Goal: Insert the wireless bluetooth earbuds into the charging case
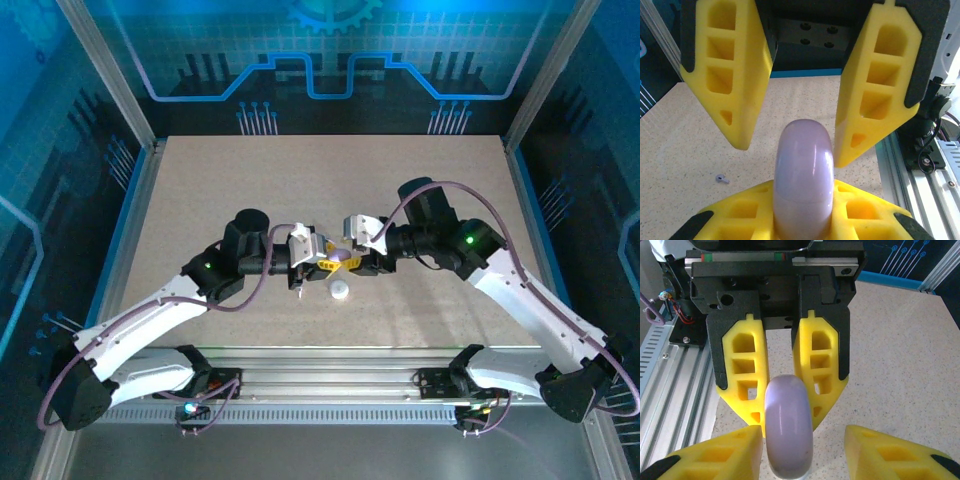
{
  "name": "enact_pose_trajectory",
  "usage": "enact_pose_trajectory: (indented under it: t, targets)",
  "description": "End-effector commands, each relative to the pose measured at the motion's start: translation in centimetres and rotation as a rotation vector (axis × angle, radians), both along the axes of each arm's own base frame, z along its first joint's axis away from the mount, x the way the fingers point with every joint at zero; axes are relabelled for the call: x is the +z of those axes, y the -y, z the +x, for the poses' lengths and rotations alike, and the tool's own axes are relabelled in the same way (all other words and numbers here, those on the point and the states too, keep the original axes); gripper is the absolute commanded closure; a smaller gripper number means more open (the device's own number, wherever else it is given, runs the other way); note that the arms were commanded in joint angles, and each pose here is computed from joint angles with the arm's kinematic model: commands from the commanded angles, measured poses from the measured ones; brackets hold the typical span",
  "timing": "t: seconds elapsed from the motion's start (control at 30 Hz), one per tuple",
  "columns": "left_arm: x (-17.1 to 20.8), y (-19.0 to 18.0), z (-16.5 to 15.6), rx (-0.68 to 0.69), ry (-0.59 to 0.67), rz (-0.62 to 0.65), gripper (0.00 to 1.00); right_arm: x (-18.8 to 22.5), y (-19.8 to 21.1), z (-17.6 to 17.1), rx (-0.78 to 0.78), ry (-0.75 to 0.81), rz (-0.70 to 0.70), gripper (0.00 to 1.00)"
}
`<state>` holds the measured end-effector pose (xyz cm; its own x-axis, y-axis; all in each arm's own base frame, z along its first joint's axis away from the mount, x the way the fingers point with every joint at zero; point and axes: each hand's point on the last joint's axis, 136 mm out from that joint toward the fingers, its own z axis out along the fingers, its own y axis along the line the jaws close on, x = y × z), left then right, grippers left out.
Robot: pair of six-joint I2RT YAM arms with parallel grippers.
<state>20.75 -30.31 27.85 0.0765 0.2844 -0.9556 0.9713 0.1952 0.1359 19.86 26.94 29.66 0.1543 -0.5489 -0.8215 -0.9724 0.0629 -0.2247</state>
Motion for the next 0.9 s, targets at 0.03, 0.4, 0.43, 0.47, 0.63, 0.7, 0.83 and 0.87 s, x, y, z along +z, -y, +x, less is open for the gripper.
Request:
enact_pose_trajectory:
  t: [0.03, 0.4, 0.43, 0.47, 0.63, 0.7, 0.83, 0.87]
  targets:
    - [0.7, 0.1, -0.8, -0.028, 0.011, -0.026, 0.76, 1.1, -0.5, 0.0, 0.004, 0.032, 0.027, 0.55]
    - [0.5, 0.1, -0.9, -0.032, -0.002, -0.022, 0.76, 2.4, 0.5, 1.8, -0.084, 0.103, 0.033, 0.58]
    - [0.5, 0.1, -0.9, -0.032, -0.003, -0.021, 0.77, 2.5, 0.5, 1.9, -0.087, 0.106, 0.036, 0.58]
    - [0.5, 0.1, -1.0, -0.032, -0.002, -0.021, 0.77, 2.6, 0.6, 1.9, -0.091, 0.109, 0.040, 0.58]
    - [0.4, 0.1, -0.9, -0.030, -0.006, -0.019, 0.76, 3.4, 1.1, 2.3, -0.115, 0.127, 0.061, 0.58]
    - [0.4, 0.1, -0.9, -0.031, -0.006, -0.018, 0.77, 3.6, 1.3, 2.5, -0.125, 0.131, 0.068, 0.58]
    - [0.4, 0.1, -0.8, -0.029, -0.007, -0.020, 0.77, 3.8, 1.6, 2.7, -0.142, 0.138, 0.079, 0.58]
    - [0.5, 0.1, -0.9, -0.031, -0.006, -0.021, 0.77, 3.9, 1.7, 2.8, -0.151, 0.141, 0.082, 0.58]
